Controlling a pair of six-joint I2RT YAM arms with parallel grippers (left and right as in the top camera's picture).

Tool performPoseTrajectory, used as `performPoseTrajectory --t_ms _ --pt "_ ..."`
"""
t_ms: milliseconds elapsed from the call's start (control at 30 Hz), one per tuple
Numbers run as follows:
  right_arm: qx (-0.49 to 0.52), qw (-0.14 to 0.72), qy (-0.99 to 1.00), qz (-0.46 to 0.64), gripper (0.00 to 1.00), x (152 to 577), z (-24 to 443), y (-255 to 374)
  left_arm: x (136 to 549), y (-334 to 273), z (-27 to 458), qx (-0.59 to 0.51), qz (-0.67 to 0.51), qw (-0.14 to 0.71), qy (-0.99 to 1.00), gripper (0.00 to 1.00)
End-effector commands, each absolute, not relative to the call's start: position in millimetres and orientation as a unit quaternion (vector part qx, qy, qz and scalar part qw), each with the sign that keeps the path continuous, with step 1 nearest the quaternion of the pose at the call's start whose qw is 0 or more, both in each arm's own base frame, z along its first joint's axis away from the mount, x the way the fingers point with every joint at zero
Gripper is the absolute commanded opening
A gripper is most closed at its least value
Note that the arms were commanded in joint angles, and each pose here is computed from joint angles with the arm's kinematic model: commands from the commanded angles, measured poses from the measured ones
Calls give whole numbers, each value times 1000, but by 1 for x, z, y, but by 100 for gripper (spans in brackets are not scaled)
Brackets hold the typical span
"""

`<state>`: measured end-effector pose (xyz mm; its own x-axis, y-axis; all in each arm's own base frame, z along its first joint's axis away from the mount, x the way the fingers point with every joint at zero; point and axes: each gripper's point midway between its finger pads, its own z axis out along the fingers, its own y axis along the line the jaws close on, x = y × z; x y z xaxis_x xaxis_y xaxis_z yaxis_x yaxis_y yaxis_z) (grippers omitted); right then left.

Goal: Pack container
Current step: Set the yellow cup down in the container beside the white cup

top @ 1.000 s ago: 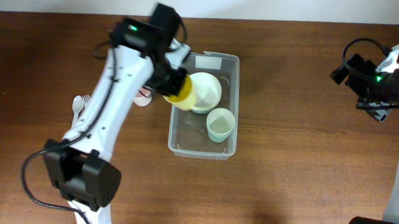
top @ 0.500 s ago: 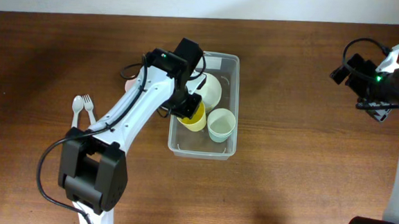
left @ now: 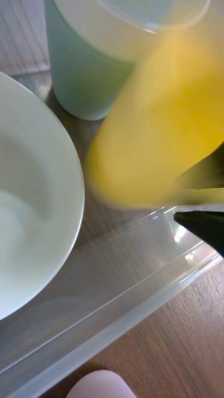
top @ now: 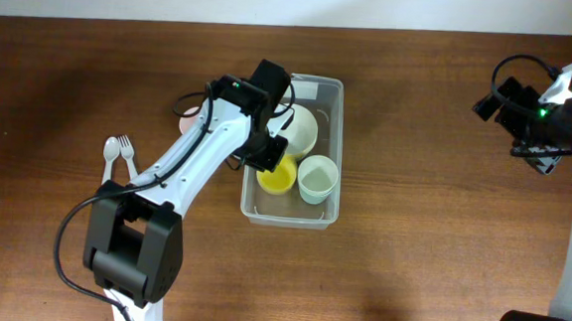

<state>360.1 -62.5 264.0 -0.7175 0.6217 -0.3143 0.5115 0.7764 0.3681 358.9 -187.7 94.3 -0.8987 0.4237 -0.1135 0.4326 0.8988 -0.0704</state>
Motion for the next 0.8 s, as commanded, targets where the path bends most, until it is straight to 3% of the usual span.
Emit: performPoseTrajectory --t_ms 0,400,667,767 --pt "311 224 915 125 99 361 270 -65 358 -184 86 220 -39 43 974 16" --pt "311 224 915 125 99 361 270 -65 363 -186 102 220 -41 55 973 16" --pt "311 224 915 125 99 361 270 -65 399 -153 207 187 17 172 967 54" --pt "311 224 915 125 99 361 270 -65 417 -119 222 152 73 206 964 69"
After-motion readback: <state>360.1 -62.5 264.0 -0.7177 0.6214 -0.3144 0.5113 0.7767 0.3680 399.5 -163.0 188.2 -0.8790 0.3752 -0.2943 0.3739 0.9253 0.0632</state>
